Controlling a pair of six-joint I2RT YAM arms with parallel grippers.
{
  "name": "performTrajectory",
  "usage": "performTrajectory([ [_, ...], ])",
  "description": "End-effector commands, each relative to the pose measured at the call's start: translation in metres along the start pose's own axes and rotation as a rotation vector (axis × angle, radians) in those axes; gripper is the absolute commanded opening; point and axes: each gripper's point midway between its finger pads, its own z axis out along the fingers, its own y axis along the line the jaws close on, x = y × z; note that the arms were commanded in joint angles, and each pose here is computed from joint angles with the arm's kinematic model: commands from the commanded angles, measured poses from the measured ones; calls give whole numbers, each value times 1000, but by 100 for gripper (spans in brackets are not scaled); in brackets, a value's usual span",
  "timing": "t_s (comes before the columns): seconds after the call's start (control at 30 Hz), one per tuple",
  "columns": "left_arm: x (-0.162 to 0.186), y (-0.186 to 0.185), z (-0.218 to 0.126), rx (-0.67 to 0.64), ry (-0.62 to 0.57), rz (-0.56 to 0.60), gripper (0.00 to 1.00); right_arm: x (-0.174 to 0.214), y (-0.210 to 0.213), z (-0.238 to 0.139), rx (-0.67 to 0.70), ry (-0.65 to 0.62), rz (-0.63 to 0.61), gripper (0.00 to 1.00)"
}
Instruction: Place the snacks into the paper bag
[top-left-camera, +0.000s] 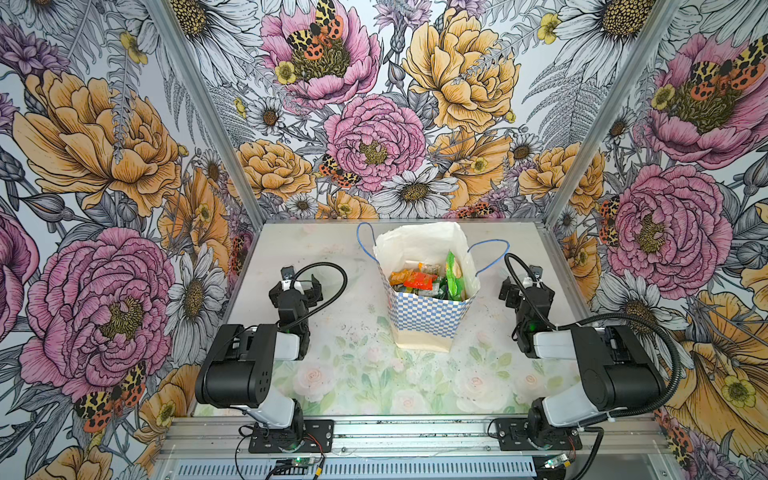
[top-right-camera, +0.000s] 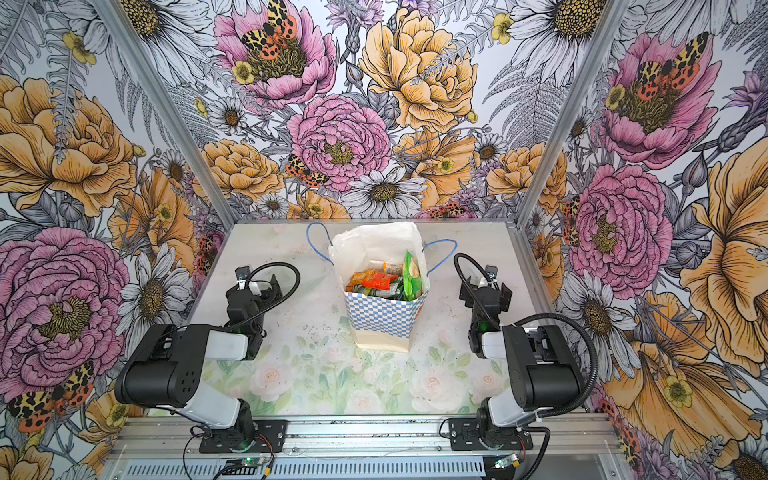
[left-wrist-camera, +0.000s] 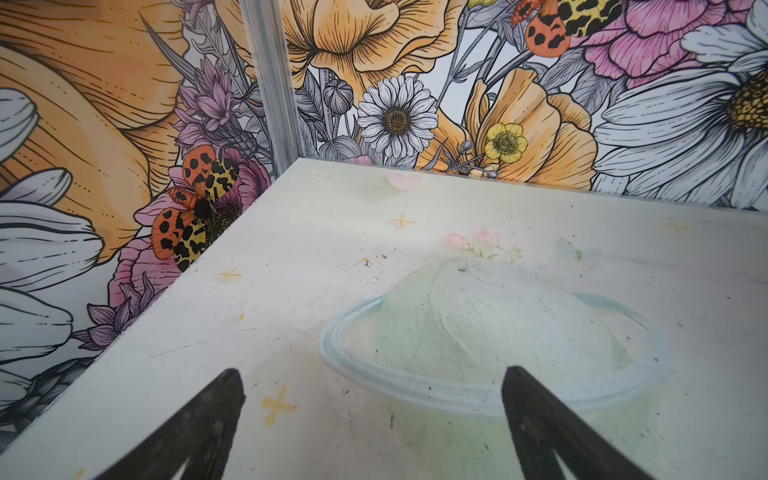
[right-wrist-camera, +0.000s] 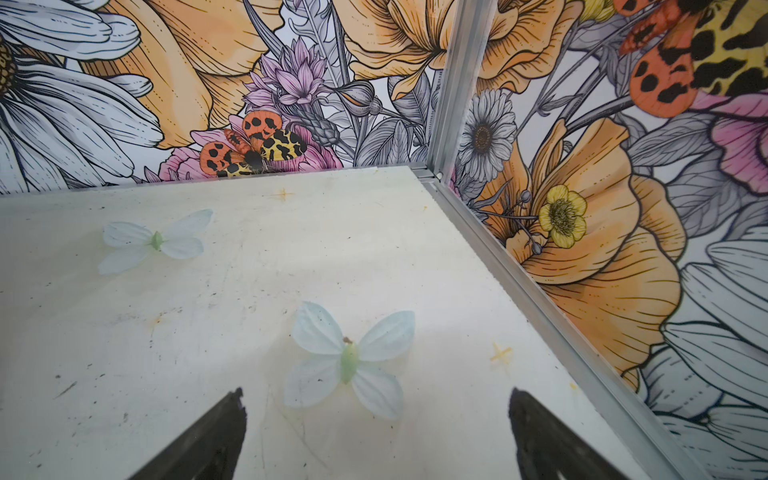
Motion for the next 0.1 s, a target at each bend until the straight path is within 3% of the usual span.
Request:
performTrajectory([
  [0.0, -13, 0, 1, 3, -42, -32, 99, -10, 3, 3, -16, -27, 18, 100],
  [0.07, -13, 0, 1, 3, -42, -30, 99, -10, 4, 2, -16, -30, 16, 100],
])
